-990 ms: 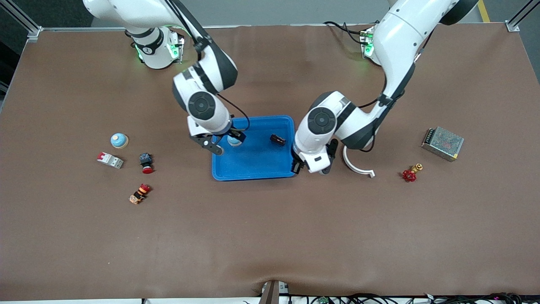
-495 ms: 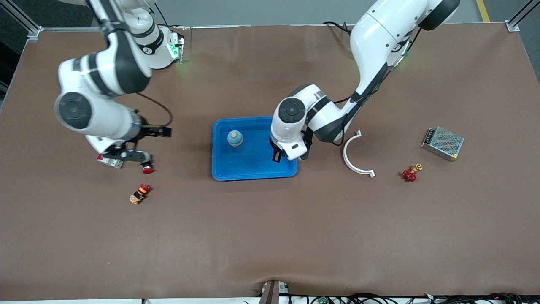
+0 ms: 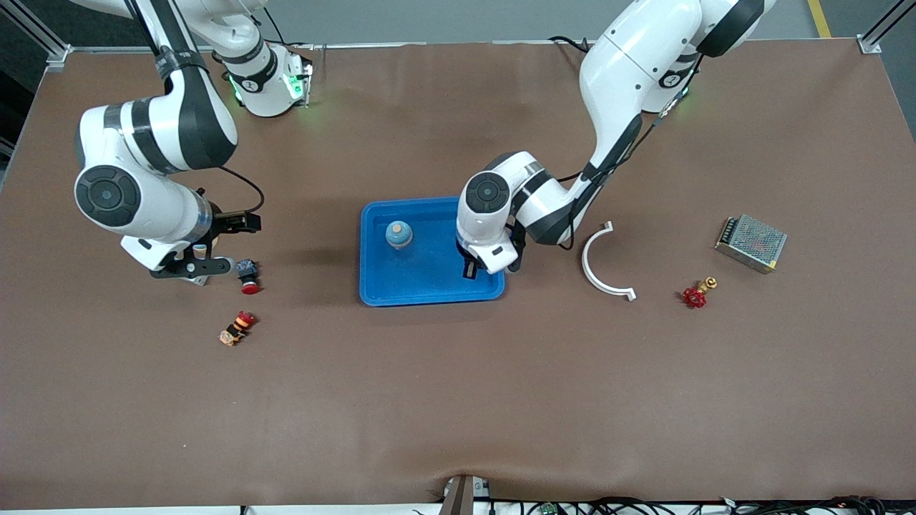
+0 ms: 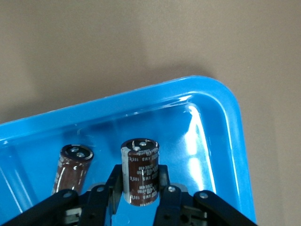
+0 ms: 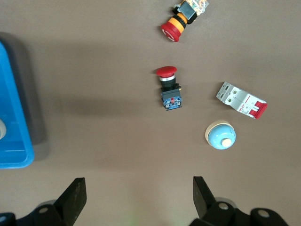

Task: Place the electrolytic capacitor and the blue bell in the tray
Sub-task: 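Release the second capacitor into the tray while the right gripper withdraws, then reach the right gripper to the second bell while the left gripper withdraws, then grasp the second blue bell with the right gripper and lift it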

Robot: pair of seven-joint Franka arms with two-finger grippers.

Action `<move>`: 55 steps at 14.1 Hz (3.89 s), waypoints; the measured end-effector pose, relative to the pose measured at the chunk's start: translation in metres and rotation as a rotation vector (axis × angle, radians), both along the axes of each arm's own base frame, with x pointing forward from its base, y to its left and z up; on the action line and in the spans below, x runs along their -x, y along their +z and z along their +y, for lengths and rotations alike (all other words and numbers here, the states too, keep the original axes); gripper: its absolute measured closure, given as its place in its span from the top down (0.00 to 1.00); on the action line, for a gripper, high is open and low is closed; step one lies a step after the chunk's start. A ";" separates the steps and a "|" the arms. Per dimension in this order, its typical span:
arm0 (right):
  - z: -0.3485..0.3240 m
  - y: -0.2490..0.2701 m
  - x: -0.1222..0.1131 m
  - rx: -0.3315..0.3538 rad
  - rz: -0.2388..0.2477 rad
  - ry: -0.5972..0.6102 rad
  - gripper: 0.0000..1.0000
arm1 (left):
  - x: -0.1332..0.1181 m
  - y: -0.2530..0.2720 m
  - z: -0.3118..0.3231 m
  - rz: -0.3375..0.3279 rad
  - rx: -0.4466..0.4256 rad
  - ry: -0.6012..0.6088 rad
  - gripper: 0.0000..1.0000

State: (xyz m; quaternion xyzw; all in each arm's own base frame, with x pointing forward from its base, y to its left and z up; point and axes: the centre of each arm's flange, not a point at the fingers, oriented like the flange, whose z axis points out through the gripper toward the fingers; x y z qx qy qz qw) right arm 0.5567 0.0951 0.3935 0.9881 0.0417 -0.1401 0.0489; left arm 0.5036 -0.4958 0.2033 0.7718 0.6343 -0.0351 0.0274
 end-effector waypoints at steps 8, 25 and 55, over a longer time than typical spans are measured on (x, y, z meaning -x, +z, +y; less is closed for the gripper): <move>-0.103 -0.055 0.054 -0.010 -0.090 -0.107 1.00 | -0.051 0.055 0.023 -0.073 0.011 -0.119 0.99; -0.181 -0.158 0.141 -0.055 -0.308 -0.098 1.00 | -0.112 0.313 0.265 -0.082 -0.184 -0.853 1.00; -0.214 -0.218 0.142 -0.072 -0.327 -0.106 1.00 | -0.037 0.447 0.418 -0.054 -0.140 -1.161 1.00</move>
